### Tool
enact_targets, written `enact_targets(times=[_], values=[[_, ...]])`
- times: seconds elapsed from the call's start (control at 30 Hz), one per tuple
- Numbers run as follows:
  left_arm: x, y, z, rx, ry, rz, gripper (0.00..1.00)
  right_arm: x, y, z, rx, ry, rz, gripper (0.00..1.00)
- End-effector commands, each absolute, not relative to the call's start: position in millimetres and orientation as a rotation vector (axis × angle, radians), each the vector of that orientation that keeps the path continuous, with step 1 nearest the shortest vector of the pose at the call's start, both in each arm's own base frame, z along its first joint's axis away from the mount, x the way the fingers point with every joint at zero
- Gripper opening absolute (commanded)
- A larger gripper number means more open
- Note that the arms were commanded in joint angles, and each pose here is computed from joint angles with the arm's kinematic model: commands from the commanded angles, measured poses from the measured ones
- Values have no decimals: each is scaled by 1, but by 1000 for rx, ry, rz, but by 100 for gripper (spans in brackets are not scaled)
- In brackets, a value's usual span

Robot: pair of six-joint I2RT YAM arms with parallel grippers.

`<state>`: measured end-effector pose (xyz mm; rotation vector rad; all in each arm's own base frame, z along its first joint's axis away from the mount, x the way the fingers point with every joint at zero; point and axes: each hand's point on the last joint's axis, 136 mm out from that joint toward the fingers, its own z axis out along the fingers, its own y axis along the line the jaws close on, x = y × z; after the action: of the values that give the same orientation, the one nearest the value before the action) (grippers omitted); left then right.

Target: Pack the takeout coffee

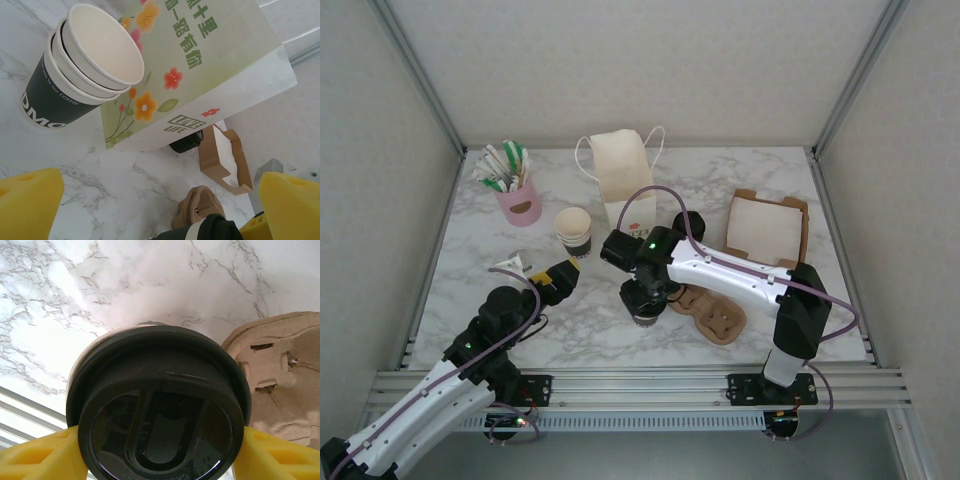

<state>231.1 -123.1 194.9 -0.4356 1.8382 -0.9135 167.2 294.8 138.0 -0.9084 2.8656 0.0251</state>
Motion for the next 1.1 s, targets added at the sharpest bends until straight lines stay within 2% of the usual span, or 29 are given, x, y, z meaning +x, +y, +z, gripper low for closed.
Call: enact_targets(times=[0.0,1.07], values=[[232,-118,193,-454,1823,-897,100,164,299,141,-925,2861,20,69],[232,-119,189,-452,1827,-900,100,158,298,117,-974,2901,-77,68]])
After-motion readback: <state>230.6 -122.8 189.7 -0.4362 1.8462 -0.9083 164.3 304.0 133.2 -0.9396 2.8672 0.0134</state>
